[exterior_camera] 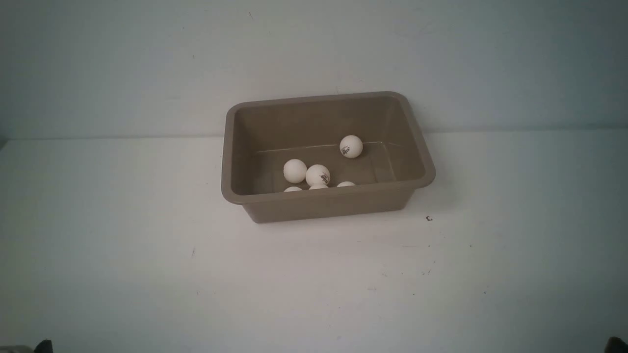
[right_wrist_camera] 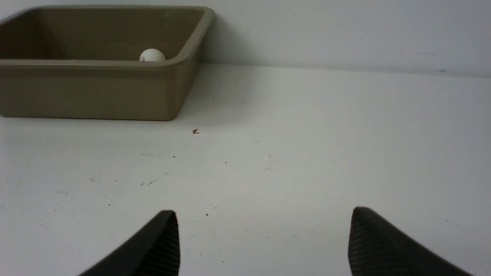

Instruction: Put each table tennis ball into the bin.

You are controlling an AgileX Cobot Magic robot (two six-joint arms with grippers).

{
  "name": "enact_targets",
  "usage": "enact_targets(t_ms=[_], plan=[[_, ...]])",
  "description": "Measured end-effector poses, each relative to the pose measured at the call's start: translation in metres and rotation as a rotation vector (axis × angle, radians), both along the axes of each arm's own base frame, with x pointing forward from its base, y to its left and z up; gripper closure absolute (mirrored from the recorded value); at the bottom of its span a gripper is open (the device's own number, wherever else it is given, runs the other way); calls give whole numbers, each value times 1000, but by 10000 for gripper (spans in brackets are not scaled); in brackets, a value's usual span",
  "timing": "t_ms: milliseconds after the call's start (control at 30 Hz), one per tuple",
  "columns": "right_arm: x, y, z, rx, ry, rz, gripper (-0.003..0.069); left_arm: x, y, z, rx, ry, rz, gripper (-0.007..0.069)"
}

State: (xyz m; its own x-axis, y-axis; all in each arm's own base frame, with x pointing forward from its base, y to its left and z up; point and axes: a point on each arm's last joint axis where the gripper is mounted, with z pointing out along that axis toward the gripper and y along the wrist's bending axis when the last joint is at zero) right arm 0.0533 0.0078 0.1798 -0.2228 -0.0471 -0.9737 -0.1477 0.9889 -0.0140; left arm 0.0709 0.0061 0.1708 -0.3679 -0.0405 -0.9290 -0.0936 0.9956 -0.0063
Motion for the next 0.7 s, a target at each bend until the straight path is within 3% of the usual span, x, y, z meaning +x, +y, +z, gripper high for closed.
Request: enact_targets(t_ms=[700], plan=[[0, 0, 0, 0, -1, 0, 125, -17, -4, 0, 6, -63, -22, 210]])
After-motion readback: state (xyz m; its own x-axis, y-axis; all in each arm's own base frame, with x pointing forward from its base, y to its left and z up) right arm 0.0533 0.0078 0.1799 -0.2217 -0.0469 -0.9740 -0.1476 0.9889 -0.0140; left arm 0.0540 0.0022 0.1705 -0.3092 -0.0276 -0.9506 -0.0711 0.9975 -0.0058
